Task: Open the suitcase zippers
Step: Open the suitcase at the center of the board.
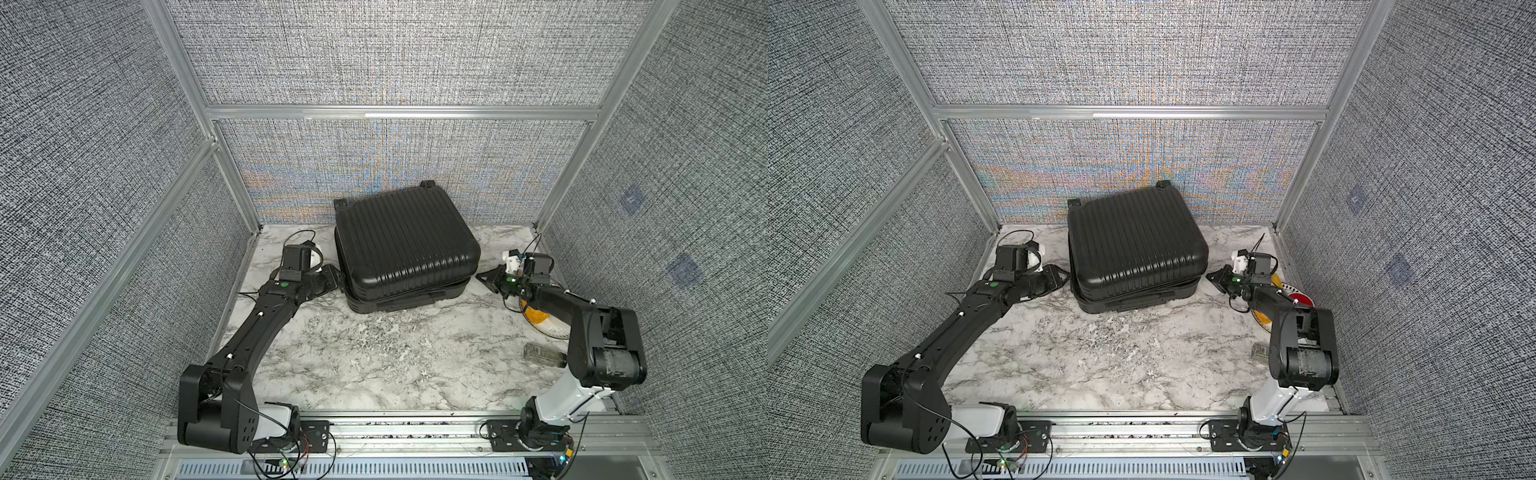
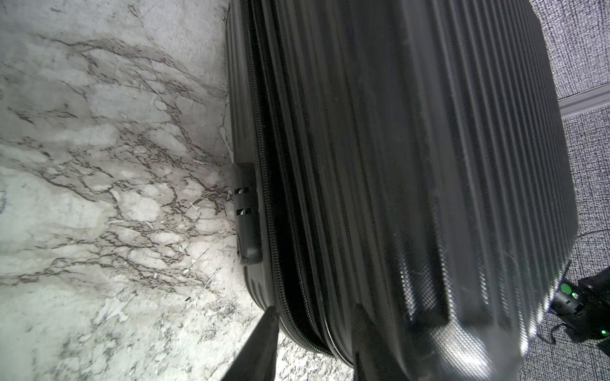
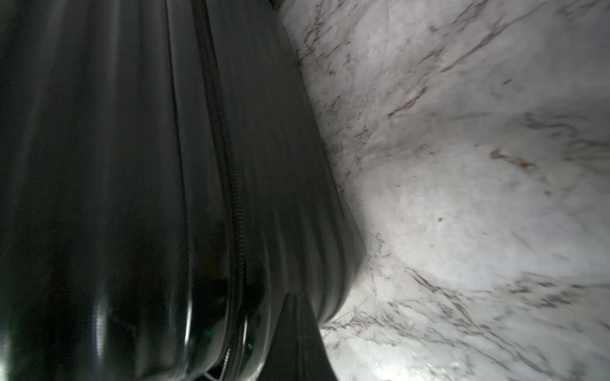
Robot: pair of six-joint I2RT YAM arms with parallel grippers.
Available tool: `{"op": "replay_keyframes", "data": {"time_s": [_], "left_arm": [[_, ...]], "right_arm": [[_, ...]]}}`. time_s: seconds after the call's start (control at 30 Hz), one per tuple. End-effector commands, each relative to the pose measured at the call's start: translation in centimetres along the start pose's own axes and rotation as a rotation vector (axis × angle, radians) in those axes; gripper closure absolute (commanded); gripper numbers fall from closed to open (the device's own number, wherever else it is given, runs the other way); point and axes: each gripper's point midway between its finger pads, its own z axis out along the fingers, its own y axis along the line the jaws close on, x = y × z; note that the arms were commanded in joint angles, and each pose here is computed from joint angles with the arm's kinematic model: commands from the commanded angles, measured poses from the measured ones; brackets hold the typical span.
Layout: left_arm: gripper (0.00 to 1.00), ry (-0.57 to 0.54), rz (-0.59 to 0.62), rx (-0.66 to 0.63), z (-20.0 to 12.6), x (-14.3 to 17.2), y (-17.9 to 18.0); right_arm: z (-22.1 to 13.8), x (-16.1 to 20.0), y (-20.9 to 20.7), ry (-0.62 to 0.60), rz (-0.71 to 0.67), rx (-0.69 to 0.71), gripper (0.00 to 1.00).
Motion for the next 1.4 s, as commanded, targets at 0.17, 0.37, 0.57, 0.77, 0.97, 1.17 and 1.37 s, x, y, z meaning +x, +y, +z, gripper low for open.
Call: {"op": "replay_keyframes", "data": {"time_s": [0.17,0.37,0.57,0.77,0.97,1.17,1.37], "left_arm": [[0.61,0.014,0.012,0.000,-0.1,0.6,0.2],[0.61,-0.053,0.017,0.008,-1.1,0.3,0.1],[0.62,-0.215,0.108,0.115,-5.0,1.8,-1.5],[0.53,-0.299,0.263,0.252,-5.8,3.4,-5.4],[0.44,-0.368,0.303,0.203,-3.9,-1.6,-7.1],[0.32,-0.449,0.299,0.076,-2.3,-8.1,-8.3],[0.32,-0.505,0.325,0.050,-1.8,-11.9,-9.7]], "right_arm": [[-1.8,0.3,7.8,-0.006,-0.119,-0.447,1.00],[-4.2,1.9,12.2,0.001,-0.172,-0.660,1.00],[-4.5,1.0,16.2,-0.009,-0.219,-0.709,1.00],[-4.6,-2.4,19.8,-0.085,-0.286,-0.645,1.00],[-3.6,-5.2,21.4,-0.095,-0.299,-0.598,1.00],[-2.2,-6.5,21.1,-0.093,-0.313,-0.531,1.00],[-2.3,-6.4,15.6,-0.198,-0.318,-0.231,0.74]]}}
